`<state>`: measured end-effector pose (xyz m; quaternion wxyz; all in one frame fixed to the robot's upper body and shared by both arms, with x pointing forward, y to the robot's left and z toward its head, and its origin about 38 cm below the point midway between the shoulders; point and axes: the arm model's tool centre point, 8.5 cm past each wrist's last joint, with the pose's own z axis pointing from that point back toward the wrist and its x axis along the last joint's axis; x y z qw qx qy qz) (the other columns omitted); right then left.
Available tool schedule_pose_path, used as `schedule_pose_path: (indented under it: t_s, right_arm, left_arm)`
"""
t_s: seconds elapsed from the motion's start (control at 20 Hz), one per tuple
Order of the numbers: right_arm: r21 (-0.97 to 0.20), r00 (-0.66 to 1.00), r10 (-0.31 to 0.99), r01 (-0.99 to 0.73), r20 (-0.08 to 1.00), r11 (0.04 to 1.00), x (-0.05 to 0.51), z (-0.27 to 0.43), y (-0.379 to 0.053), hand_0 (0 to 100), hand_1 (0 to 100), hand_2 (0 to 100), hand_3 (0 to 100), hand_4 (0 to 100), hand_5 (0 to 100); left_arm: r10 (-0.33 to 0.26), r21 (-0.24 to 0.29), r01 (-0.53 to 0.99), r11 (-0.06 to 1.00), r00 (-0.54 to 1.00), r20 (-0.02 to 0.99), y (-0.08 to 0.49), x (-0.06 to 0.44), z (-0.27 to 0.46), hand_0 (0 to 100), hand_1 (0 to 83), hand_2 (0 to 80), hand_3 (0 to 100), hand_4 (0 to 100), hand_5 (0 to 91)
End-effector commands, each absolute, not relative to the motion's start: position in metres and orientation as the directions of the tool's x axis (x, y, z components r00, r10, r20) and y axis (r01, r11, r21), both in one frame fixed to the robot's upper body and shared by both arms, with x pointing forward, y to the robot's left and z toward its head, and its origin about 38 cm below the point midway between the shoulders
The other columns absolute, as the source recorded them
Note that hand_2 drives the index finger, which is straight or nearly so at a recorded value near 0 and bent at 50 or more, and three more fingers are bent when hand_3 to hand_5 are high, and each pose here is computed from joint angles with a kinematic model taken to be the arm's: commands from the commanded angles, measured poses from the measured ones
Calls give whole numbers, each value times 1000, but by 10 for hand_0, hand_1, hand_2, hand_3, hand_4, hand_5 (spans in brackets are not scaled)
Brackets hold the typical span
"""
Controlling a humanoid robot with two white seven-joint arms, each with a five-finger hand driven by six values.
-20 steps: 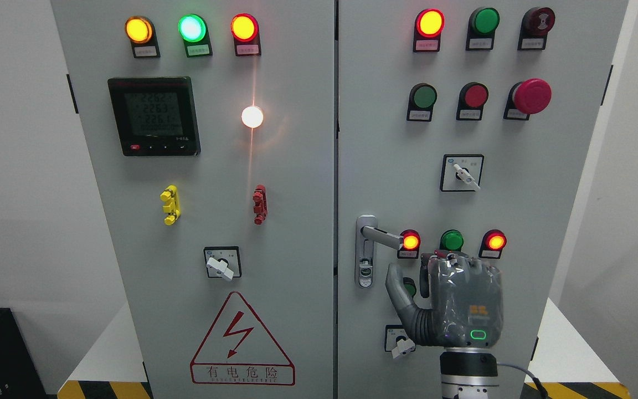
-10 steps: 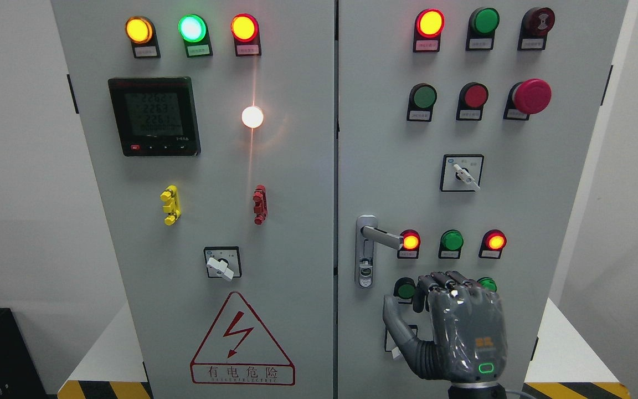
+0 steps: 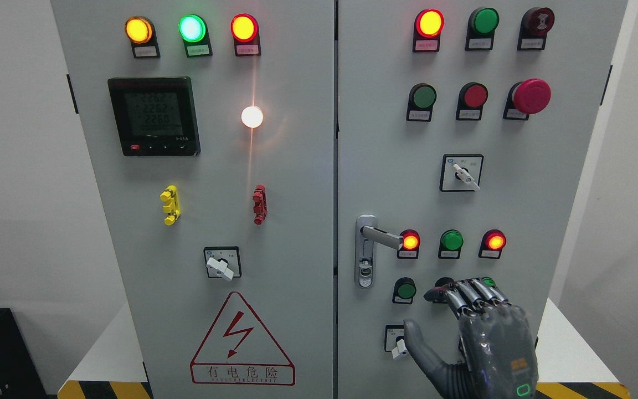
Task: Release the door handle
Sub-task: 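Open the right hand fingers to release the door handle, then withdraw the open right hand down and away from the handle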
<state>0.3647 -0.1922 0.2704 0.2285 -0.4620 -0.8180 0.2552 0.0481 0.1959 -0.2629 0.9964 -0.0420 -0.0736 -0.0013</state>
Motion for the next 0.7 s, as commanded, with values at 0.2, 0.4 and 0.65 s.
schedule_pose_path:
  t_s: [0.2, 0.4, 0.65]
  right_arm:
    - [-565, -462, 863, 665, 203, 489, 355, 280, -234, 450, 169, 0, 72, 71, 0]
    - [-576, -485, 850, 642, 206, 506, 356, 281, -231, 439, 163, 0, 49, 46, 0]
    - [-583, -493, 845, 633, 204, 510, 356, 280, -228, 426, 169, 0, 46, 40, 0]
  left_arm:
    - [4, -84, 9, 996, 989, 148, 196, 48, -263, 120, 556, 0, 0, 0, 0]
    - [4, -84, 9, 996, 989, 148, 196, 48, -263, 120, 556, 0, 0, 0, 0]
    - [4, -84, 9, 996, 989, 148, 196, 48, -263, 120, 556, 0, 0, 0, 0]
